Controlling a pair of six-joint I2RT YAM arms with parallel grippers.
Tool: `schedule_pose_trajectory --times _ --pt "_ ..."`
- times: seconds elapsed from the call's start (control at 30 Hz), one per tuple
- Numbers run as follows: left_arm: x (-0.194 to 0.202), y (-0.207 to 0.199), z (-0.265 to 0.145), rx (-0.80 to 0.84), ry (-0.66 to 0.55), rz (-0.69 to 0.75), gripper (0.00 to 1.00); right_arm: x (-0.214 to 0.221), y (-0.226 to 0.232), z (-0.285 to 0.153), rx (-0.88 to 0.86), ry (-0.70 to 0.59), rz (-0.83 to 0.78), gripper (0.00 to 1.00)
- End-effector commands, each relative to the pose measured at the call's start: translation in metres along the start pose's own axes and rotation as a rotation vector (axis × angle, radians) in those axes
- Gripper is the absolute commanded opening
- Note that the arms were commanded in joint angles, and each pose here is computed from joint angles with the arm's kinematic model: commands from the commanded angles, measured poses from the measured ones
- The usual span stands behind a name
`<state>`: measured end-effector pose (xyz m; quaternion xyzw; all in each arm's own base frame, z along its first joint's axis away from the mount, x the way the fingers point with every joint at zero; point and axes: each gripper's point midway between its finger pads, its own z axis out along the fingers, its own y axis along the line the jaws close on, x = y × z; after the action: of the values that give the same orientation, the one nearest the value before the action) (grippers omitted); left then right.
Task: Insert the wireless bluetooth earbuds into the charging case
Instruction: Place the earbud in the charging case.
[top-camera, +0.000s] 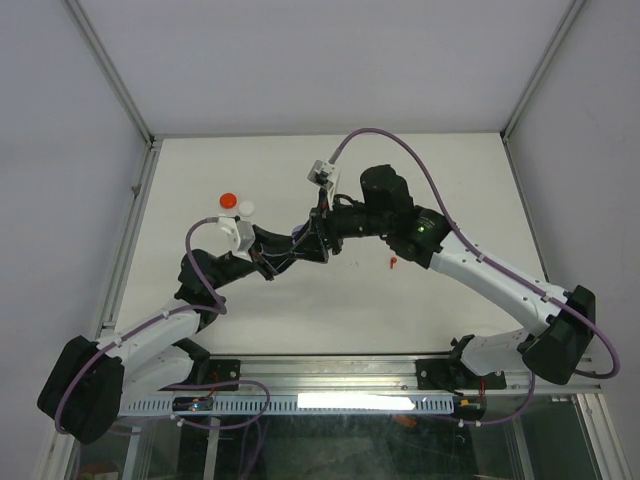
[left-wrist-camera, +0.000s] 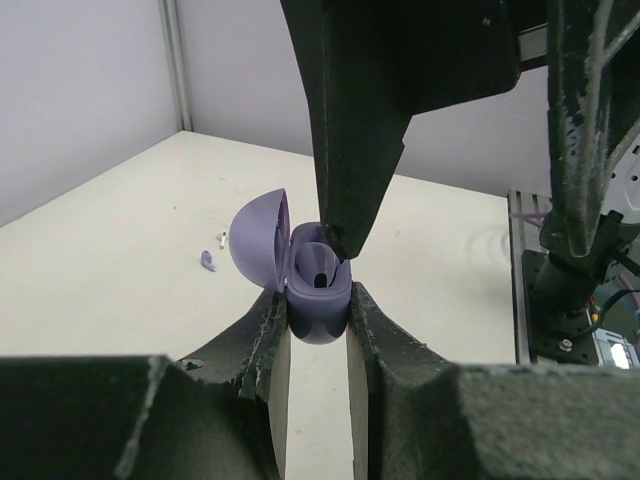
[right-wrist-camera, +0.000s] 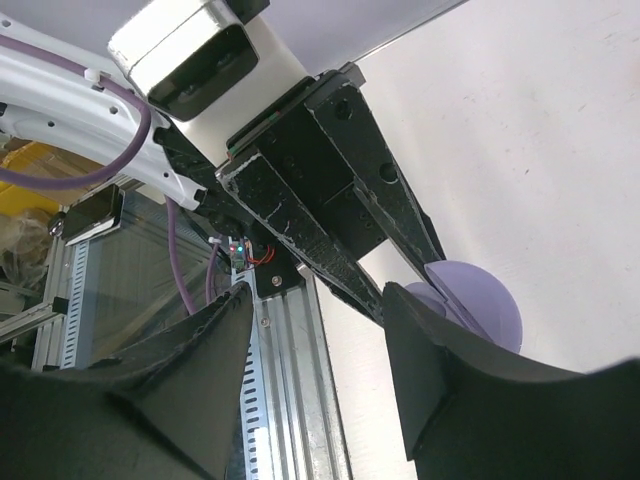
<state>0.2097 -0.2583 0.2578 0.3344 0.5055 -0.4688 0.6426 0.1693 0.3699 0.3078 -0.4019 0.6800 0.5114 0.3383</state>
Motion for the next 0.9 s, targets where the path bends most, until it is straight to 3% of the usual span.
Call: schedule_pose_trajectory --times 0.0,0.23,0.63,0.87 --pt "-0.023 0.001 0.004 -0.021 -0.057 0.074 0.00 -0.036 0.022 -0.010 -0.037 -0.093 -0.082 0.58" --pt "-0.009 0.027 -0.009 -0.198 -0.009 0.042 0.00 -0.031 -0.032 -0.031 0.257 -0.060 -0.121 0.60" --pt "0.016 0.039 -0.024 -0.317 0.049 -0.070 0.00 0.013 -0.205 -0.091 0.840 0.042 0.055 0.61" --pt "0.025 0.042 -0.024 -0.327 0.085 -0.095 0.00 0.053 -0.290 -0.127 1.096 0.096 0.175 0.59"
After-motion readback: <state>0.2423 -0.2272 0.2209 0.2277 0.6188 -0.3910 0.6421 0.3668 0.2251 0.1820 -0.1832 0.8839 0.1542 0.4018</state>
